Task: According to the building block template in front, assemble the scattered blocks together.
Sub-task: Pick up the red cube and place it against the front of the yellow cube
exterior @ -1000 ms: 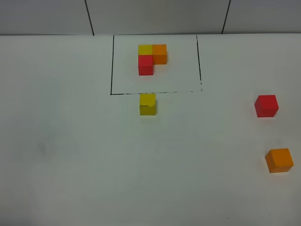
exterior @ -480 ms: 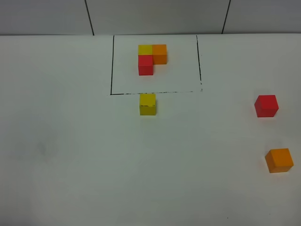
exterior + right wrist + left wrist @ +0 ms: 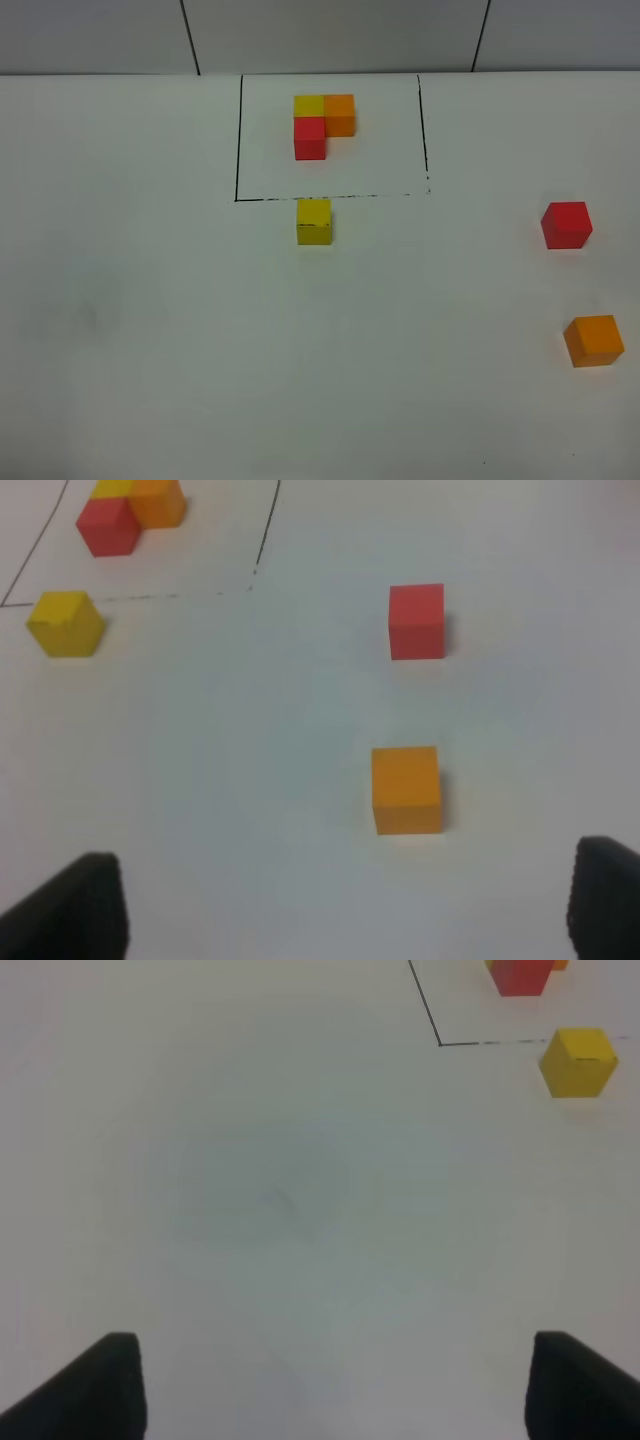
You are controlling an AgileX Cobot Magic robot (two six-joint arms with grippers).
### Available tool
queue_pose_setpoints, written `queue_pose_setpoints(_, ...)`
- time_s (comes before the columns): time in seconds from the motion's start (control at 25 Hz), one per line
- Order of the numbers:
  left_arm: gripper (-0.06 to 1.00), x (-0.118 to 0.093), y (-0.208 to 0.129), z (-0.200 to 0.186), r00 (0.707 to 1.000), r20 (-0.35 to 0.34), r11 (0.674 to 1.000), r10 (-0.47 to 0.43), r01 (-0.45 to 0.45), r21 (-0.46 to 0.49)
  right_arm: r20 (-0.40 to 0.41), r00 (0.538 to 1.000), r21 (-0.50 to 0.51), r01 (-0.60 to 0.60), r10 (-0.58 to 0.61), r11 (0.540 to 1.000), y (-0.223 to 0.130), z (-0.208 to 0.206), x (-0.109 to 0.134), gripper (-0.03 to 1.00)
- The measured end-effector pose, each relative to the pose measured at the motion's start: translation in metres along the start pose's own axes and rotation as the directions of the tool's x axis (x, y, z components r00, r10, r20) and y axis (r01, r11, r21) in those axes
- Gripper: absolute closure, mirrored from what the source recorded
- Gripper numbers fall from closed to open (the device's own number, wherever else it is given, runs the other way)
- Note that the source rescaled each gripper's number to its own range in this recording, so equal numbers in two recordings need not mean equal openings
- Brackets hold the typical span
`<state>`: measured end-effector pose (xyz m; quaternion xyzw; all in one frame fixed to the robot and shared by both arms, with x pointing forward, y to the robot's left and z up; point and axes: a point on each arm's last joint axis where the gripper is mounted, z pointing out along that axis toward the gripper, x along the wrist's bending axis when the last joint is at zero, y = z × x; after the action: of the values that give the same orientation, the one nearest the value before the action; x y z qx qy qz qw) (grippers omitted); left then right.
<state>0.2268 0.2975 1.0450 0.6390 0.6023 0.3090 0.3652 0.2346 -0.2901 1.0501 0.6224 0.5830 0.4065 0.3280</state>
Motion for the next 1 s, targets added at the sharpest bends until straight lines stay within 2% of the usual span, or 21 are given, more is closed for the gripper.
queue_pose_setpoints(1.0,0.32,0.0000,0.0001,0.0001,1.000,0.000,1.000,0.000,0.000,0.001,0.000,1.000,0.000,0.000,0.000,1.000,0.0000,0.0000,0.0000,0.20)
